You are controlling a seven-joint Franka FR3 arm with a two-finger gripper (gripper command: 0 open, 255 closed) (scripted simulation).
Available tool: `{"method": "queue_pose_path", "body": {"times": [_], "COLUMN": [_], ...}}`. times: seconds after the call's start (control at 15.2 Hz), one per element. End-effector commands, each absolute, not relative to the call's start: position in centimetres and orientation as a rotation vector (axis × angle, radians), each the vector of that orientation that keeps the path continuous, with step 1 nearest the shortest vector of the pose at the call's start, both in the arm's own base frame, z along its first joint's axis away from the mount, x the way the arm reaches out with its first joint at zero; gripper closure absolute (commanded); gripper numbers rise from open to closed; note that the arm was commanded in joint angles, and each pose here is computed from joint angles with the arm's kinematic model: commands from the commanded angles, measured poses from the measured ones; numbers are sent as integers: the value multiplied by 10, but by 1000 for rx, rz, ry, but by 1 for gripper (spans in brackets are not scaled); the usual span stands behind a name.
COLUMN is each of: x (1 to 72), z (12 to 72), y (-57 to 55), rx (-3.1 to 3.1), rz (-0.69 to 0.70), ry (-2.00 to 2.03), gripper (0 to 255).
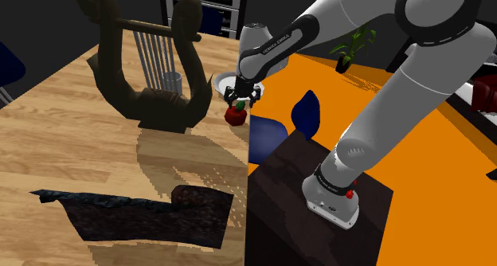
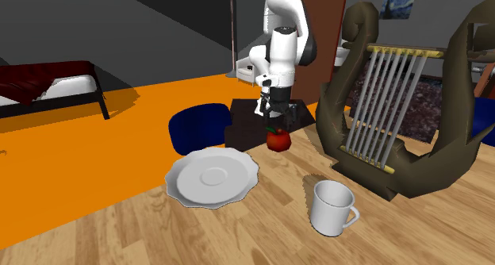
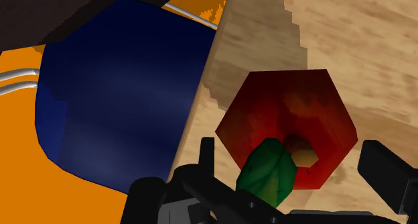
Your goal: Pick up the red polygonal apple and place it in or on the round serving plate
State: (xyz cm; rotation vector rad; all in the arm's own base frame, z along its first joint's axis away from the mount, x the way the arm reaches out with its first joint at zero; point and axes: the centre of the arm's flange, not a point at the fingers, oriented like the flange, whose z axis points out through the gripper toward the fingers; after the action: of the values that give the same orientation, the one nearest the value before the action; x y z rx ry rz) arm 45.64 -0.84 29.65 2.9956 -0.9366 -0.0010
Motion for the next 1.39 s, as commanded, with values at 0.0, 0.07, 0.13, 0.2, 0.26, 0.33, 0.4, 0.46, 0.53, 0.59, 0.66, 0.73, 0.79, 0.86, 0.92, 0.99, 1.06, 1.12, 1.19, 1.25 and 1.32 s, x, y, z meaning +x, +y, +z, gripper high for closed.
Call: {"method": "queue_pose_path", "body": {"times": [0.0,0.07,0.13,0.2,0.26,0.33,0.4,0.46,0.53,0.59,0.66,0.73,0.79,0.86,0.92,0.99,1.06,1.12,1.19,1.25,1.32], "x": [456,456,456,456,456,457,457,456,456,457,456,456,456,456,456,456,456,456,456,456,456], "z": [296,296,296,296,296,296,296,296,296,296,296,302,307,312,318,323,328,333,339,344,349], "y": [-8,-8,-8,-8,-8,-8,-8,-9,-9,-9,-8,-8,-8,-8,-8,-8,-8,-8,-8,-8,-8], "rx": [2996,2996,2996,2996,2996,2996,2996,2996,2996,2996,2996,2996,2996,2996,2996,2996,2996,2996,2996,2996,2996], "rz": [-1,-1,-1,-1,-1,-1,-1,-1,-1,-1,-1,-1,-1,-1,-1,-1,-1,-1,-1,-1,-1], "ry": [-937,-937,-937,-937,-937,-937,-937,-937,-937,-937,-937,-937,-937,-937,-937,-937,-937,-937,-937,-937,-937], "gripper": [0,255,255,255,255,255,255,255,255,255,255,255,255,255,255,255,255,255,255,255,255]}}
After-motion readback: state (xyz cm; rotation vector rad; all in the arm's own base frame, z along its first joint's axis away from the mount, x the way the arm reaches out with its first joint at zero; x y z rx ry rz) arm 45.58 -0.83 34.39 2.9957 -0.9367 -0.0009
